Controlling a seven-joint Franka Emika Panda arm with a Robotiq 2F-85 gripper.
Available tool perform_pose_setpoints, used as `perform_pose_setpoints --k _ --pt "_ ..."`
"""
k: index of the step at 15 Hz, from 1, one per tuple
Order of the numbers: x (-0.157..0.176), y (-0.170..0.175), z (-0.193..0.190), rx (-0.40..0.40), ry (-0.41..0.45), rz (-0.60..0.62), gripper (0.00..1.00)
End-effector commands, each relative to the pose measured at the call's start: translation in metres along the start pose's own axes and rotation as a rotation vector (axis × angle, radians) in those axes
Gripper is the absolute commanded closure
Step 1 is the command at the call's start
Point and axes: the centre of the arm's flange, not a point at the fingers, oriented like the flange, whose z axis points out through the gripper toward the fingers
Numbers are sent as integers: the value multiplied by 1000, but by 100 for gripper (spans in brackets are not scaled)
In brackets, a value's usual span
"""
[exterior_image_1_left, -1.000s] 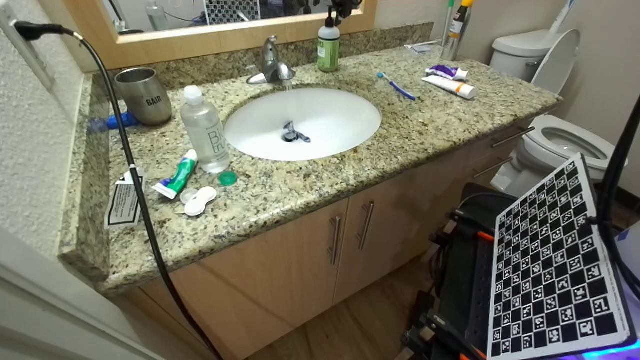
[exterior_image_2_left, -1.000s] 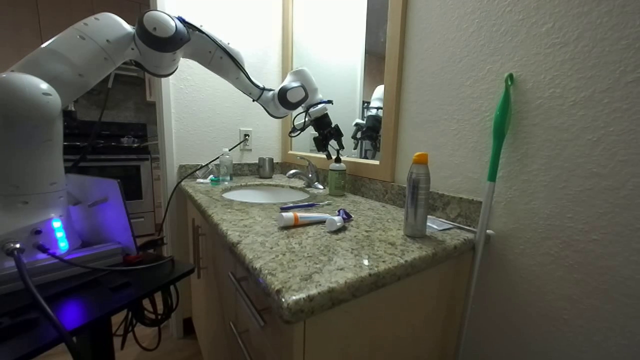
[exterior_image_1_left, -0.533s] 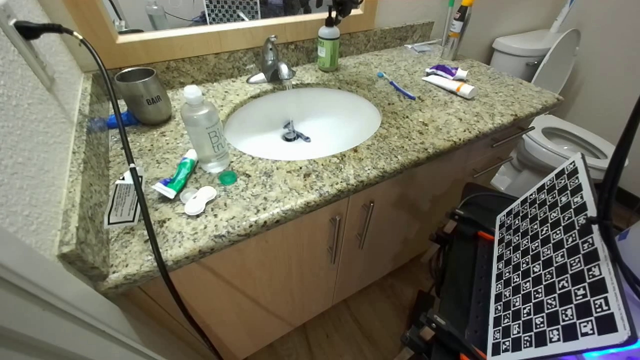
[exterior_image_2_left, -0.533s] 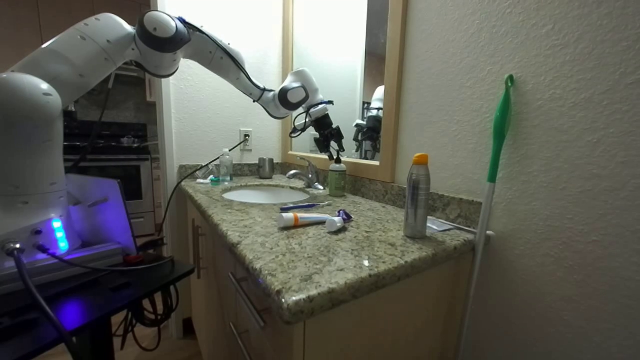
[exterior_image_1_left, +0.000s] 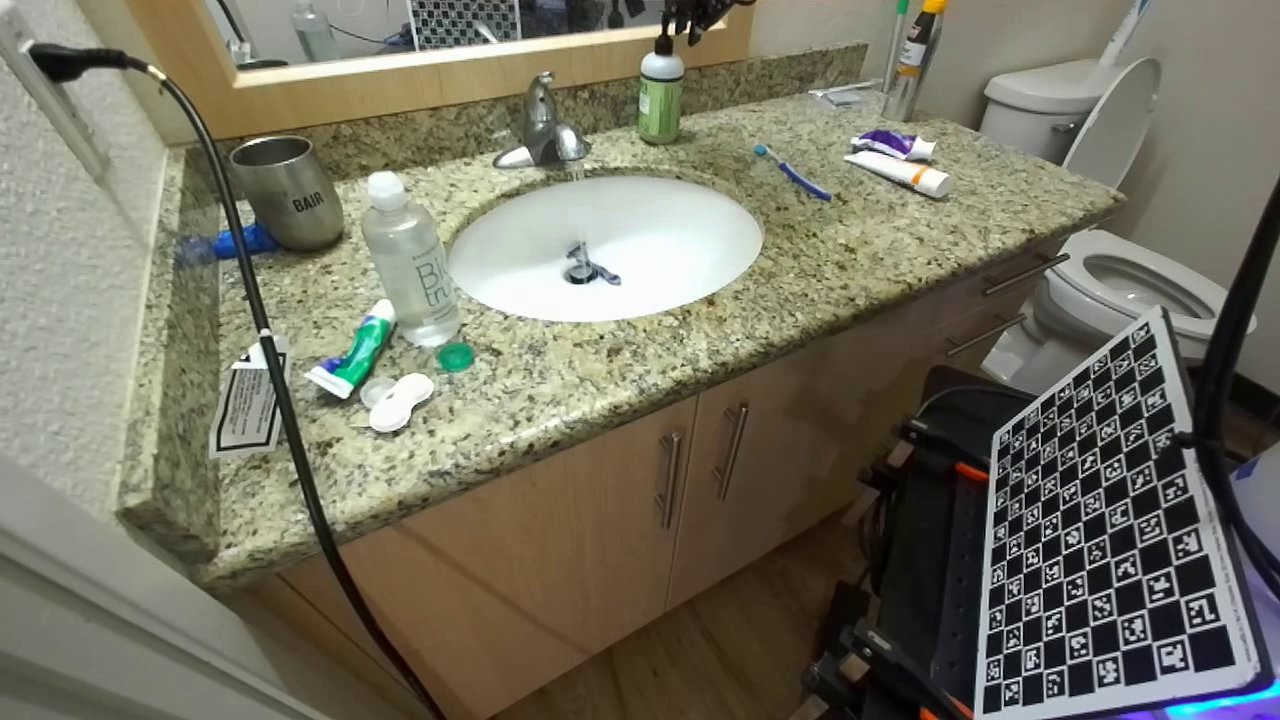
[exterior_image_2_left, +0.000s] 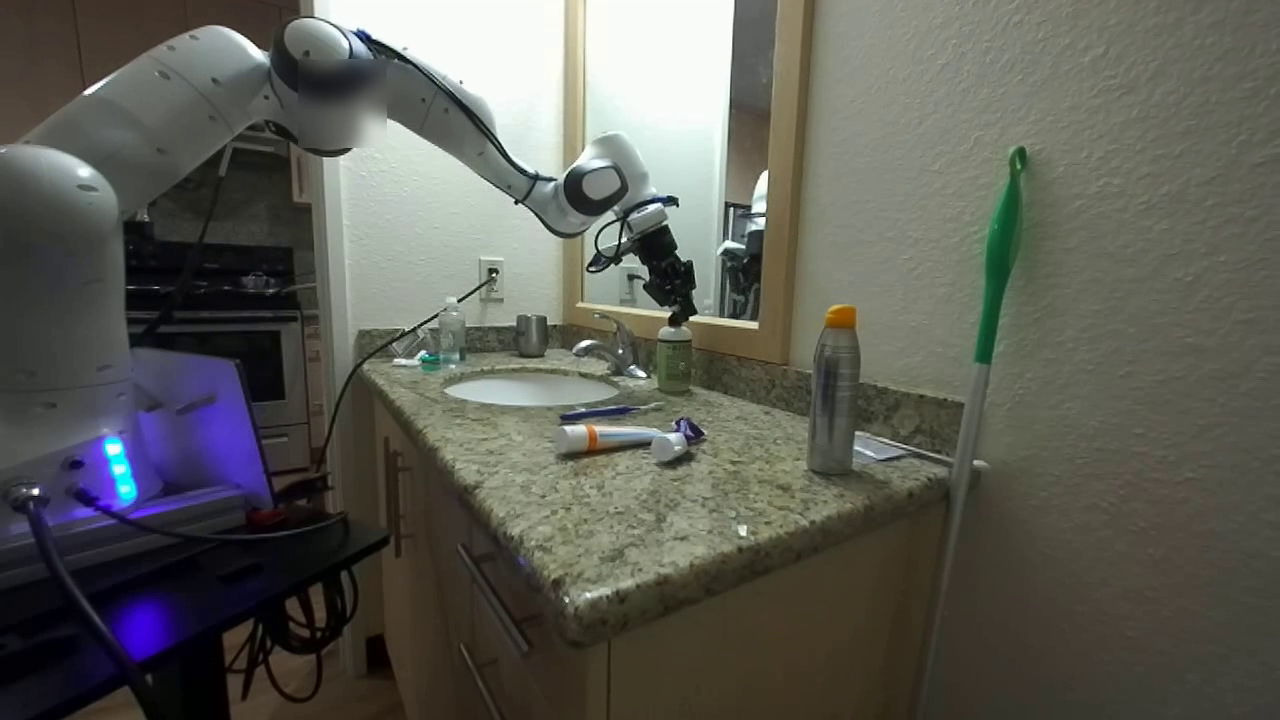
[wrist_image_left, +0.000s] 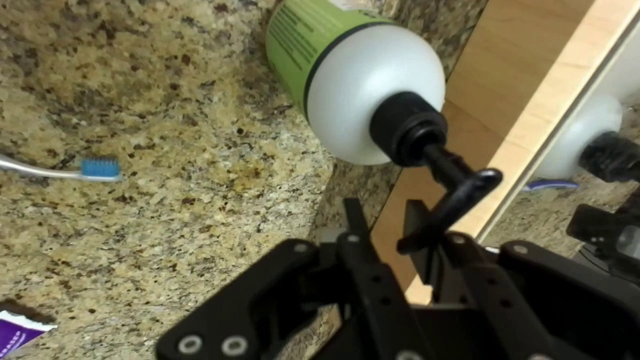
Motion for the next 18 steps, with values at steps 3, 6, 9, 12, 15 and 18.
perform_pose_setpoints --k 3,6,9,12,15,18 --pt "24 0 10 29 -25 -50 65" --pt "-26 1 -19 4 -62 -11 52" --pt "-62 -11 -34 2 -145 13 32" --pt "-69 -24 -27 19 -114 -5 35" --pt "-71 -26 -28 9 -100 5 6" --pt "-46 -32 -23 0 -64 72 0"
